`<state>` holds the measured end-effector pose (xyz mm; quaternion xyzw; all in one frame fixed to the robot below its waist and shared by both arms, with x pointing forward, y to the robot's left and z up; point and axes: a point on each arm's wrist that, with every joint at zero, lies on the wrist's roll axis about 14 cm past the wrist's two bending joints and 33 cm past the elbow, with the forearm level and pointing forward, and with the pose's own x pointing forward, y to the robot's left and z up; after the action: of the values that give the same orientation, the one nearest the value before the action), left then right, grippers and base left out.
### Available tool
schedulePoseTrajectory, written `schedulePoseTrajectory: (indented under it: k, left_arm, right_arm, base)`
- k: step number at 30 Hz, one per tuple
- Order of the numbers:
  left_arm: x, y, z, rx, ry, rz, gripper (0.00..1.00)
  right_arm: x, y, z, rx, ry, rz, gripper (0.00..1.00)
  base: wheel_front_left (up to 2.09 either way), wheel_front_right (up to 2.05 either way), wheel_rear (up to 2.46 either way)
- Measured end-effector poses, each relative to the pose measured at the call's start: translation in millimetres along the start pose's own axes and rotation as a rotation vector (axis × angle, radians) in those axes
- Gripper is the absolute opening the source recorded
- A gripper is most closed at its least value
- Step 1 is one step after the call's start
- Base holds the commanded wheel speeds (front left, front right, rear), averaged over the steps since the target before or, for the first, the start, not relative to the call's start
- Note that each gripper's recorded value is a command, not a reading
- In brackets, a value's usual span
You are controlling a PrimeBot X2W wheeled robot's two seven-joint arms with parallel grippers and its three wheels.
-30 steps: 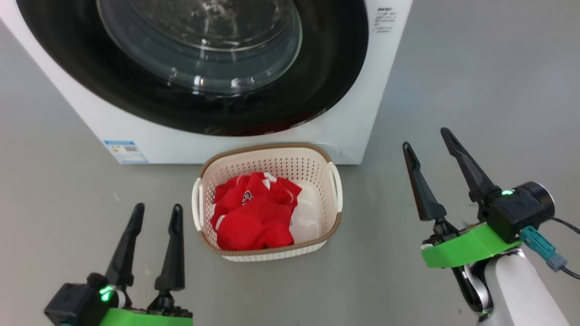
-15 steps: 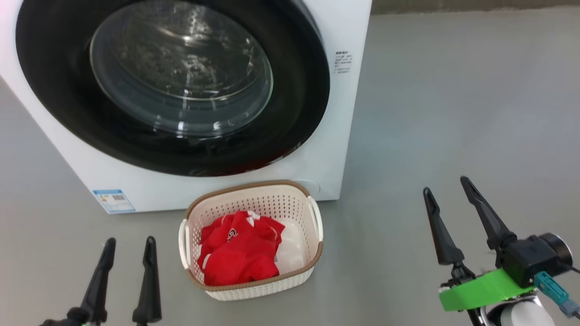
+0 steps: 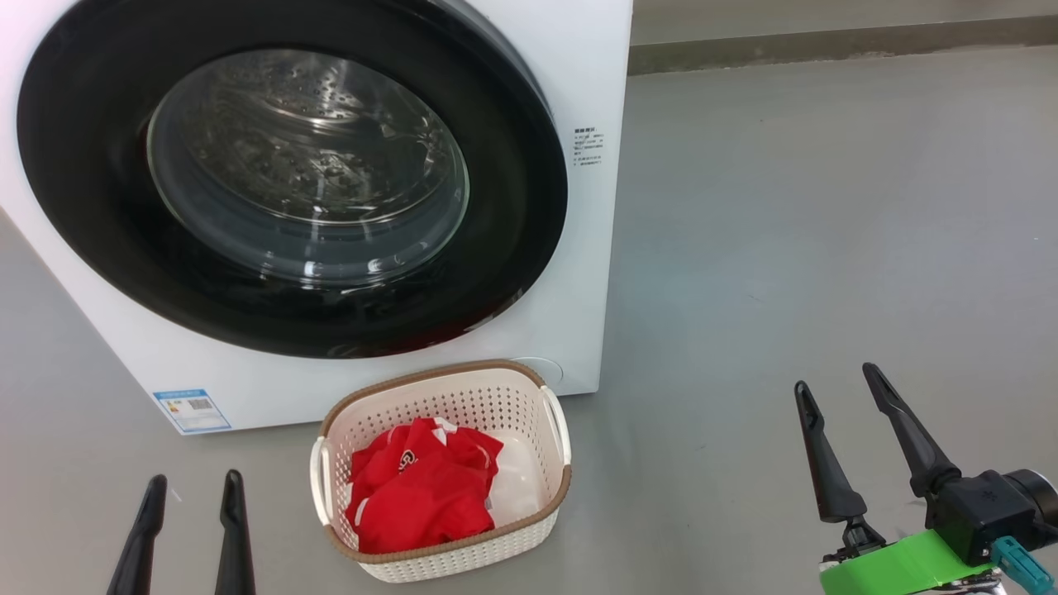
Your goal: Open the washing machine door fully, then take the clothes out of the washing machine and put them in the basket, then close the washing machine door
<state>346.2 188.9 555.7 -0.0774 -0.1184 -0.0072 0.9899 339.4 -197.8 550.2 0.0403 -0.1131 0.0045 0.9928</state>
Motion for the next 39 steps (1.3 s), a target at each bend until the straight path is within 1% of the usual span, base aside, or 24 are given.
schedulePoseTrajectory:
  k: [9,16,17,24,26,39]
  left_arm:
    - [-4.7,1.8,-3.5,0.008,0.016,-0.003,1.00]
    - [-4.4,-1.6,-1.3,-0.009,0.008,-0.017,1.00]
    - [-4.3,-2.8,-0.5,-0.012,0.005,-0.024,0.00]
    - [-11.2,-2.8,-27.1,-0.045,0.095,-0.001,0.00]
    - [-12.4,-0.2,-29.5,-0.081,0.104,0.014,0.00]
    - [-16.2,6.9,-42.3,-0.217,0.155,0.065,0.00]
  right_arm:
    - [-6.5,-2.6,-3.0,0.003,0.012,-0.012,1.00]
    - [-6.6,-2.0,-0.8,0.004,0.005,-0.011,1.00]
    - [-6.6,-1.9,-0.8,0.006,0.004,-0.011,0.00]
    - [-21.6,-0.9,-33.0,0.040,0.109,-0.030,0.00]
    - [-21.3,-1.7,-33.7,0.082,0.111,-0.041,0.00]
    - [-20.6,-5.4,-42.3,0.228,0.141,-0.079,0.00]
  base:
    - [0.00,0.00,0.00]
    - [0.00,0.00,0.00]
    - [0.00,0.00,0.00]
    - [0.00,0.00,0.00]
    - [0.00,0.00,0.00]
    - [0.00,0.00,0.00]
